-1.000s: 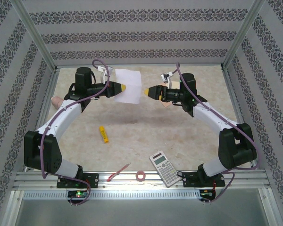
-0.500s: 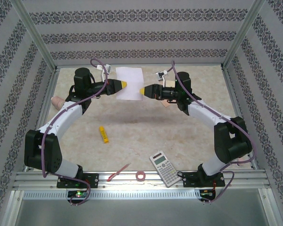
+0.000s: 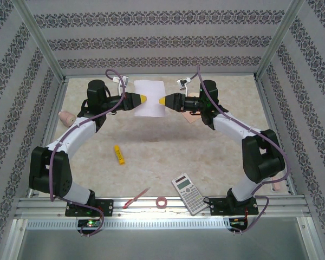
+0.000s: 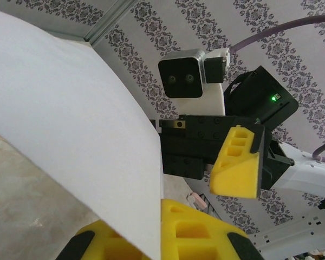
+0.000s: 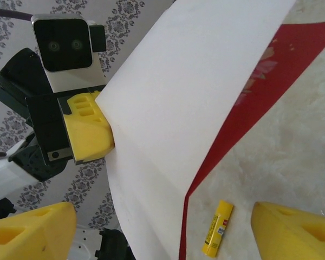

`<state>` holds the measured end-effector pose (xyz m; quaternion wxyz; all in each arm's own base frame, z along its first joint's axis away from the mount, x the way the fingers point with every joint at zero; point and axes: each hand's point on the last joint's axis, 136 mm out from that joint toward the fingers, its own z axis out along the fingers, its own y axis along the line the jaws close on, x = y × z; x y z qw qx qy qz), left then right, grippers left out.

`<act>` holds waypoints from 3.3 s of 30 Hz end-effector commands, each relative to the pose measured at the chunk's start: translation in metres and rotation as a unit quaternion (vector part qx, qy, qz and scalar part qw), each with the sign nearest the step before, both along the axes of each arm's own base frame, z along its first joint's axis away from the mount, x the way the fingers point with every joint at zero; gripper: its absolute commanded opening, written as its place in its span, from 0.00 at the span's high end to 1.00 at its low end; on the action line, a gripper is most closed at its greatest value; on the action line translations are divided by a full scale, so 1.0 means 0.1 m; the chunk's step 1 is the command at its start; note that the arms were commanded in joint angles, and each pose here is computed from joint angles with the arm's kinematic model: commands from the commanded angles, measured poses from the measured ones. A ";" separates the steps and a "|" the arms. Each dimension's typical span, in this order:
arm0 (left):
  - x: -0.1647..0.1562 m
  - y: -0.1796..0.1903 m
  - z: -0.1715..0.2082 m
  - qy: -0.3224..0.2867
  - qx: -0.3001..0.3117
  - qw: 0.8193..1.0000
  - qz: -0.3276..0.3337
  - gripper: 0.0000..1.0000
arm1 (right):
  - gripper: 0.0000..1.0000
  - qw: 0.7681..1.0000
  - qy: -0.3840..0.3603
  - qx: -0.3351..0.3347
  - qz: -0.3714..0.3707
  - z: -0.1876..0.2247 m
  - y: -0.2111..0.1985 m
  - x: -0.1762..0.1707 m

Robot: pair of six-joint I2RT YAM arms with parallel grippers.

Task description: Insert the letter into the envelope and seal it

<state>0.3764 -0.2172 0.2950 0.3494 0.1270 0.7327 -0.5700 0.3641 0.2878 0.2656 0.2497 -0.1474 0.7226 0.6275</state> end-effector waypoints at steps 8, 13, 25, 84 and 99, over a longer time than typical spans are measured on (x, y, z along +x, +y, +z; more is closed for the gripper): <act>-0.02 -0.06 0.01 -0.017 -0.005 1.000 -0.015 1.00 | 0.48 0.999 -0.027 0.024 0.032 0.21 0.07 -0.08; -0.02 -0.06 0.00 -0.016 -0.004 1.000 -0.014 1.00 | 0.55 0.999 -0.026 0.025 0.033 0.22 0.07 -0.09; 0.02 -0.05 -0.03 -0.016 0.000 1.000 -0.005 1.00 | 0.61 0.999 -0.023 0.027 0.033 0.22 0.05 -0.10; 0.42 0.21 0.00 -0.033 -0.093 0.965 0.245 1.00 | 0.13 0.960 0.047 0.213 -0.175 0.02 0.54 0.36; 0.42 0.22 -0.07 -0.027 -0.093 0.963 0.250 1.00 | 0.47 0.956 0.039 0.231 -0.178 0.11 0.50 0.35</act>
